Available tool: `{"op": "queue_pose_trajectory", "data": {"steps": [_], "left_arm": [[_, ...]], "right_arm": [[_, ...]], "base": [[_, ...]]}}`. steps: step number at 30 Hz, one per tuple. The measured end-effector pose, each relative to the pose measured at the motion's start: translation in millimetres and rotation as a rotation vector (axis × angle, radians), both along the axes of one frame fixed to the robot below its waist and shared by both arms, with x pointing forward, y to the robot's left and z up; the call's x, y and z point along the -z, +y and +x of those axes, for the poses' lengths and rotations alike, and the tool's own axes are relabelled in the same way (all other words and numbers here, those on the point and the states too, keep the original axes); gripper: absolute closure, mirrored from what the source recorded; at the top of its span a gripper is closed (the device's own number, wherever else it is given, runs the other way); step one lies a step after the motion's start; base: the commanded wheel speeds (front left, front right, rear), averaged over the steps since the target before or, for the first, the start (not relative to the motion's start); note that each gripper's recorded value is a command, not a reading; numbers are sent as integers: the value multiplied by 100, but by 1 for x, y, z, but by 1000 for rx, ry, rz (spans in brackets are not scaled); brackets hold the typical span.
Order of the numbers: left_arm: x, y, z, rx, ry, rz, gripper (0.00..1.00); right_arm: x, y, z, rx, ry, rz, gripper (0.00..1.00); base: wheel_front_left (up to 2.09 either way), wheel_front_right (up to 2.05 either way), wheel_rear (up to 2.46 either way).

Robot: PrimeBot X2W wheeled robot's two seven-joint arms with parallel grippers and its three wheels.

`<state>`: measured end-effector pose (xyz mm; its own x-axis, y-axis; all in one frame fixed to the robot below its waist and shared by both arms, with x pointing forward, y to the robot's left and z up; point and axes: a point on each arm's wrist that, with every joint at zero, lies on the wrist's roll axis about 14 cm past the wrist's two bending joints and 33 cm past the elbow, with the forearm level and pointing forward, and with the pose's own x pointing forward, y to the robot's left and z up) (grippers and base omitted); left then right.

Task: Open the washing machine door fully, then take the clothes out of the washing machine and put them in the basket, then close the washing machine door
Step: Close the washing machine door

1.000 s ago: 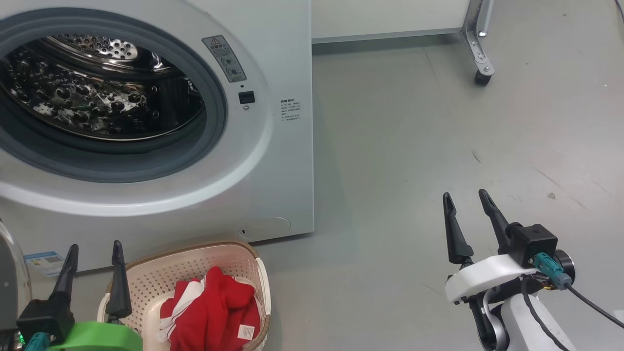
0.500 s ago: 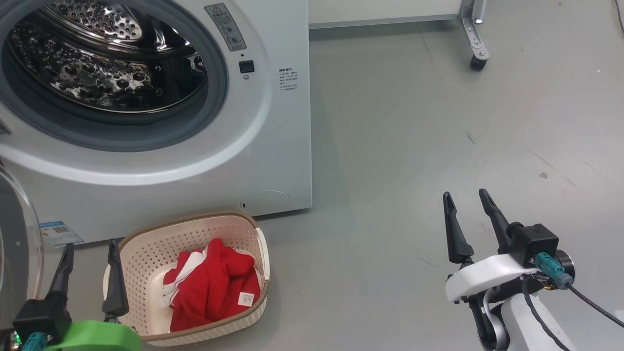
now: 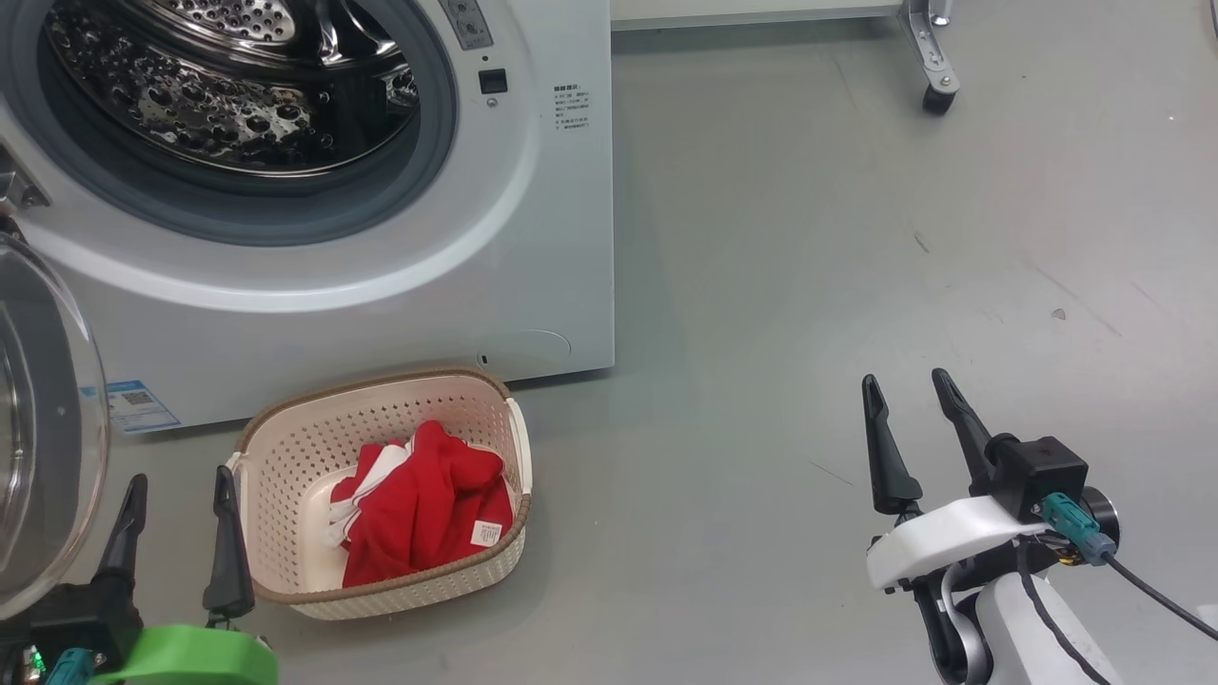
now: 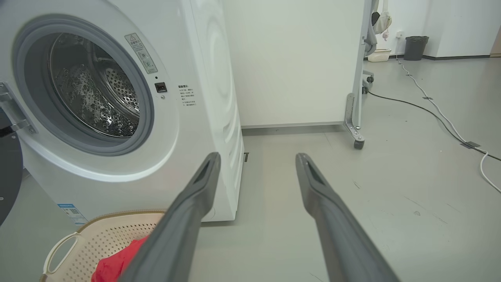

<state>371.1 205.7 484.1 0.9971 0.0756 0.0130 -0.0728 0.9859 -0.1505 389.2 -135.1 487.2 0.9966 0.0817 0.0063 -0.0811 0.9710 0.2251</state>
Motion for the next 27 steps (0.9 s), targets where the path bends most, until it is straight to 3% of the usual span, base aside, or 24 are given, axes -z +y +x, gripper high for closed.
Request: {"op": "queue_pose_trajectory", "data": {"steps": [27], "left_arm": [[9, 12, -22, -41, 29, -18, 0]], "right_arm": [[3, 29, 4, -84, 6, -2, 0]], "base": [[-15, 15, 0]]}}
